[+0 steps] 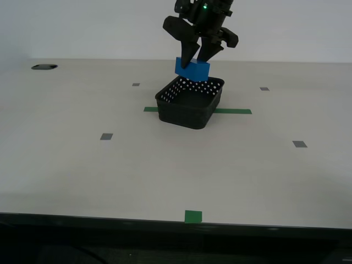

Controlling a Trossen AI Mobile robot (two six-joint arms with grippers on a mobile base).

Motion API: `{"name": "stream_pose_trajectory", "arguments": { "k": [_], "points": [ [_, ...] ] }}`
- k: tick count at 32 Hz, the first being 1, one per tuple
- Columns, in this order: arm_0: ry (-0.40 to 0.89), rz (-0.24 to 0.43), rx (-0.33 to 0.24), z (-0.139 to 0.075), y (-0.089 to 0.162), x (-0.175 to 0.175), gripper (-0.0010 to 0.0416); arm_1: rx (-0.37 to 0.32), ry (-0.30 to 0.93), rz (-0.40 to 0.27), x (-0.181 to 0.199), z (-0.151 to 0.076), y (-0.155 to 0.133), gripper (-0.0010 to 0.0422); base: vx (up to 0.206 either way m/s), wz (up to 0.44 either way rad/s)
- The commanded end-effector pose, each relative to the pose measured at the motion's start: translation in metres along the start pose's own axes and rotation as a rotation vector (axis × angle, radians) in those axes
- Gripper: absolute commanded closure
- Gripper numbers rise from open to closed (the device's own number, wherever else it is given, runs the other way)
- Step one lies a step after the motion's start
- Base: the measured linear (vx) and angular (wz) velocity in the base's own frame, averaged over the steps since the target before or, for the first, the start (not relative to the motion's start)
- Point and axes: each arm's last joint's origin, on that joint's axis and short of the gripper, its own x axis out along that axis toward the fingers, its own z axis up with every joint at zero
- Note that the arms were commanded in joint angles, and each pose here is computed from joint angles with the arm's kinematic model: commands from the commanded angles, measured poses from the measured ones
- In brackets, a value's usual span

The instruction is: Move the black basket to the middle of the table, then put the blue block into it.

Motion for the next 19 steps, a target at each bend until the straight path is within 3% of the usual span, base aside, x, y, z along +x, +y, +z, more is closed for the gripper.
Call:
{"name": "stream_pose_trajectory", "arguments": {
  "k": [1,4,14,19],
  "points": [
    [-0.01,0.005,-0.008,0.0011,0.0008,-0.0005,0.0391,0.002,0.0,0.001,-0.0003,0.0,0.0002,0.0412,0.0,0.0],
    [-0.012,0.005,-0.009,0.0013,0.0011,-0.0004,0.036,0.002,0.0,0.001,-0.0003,0.0001,0.0001,0.0412,0.0,0.0],
    [-0.007,0.005,0.0,0.0009,0.0021,-0.0001,0.0124,-0.003,0.016,-0.002,-0.0004,-0.0014,-0.0007,0.0412,0.0,0.0],
    [0.0,0.005,0.012,0.0002,0.0023,0.0,0.0088,-0.002,0.018,-0.003,-0.0004,-0.0015,-0.0011,0.0412,0.0,0.0]
  ]
}}
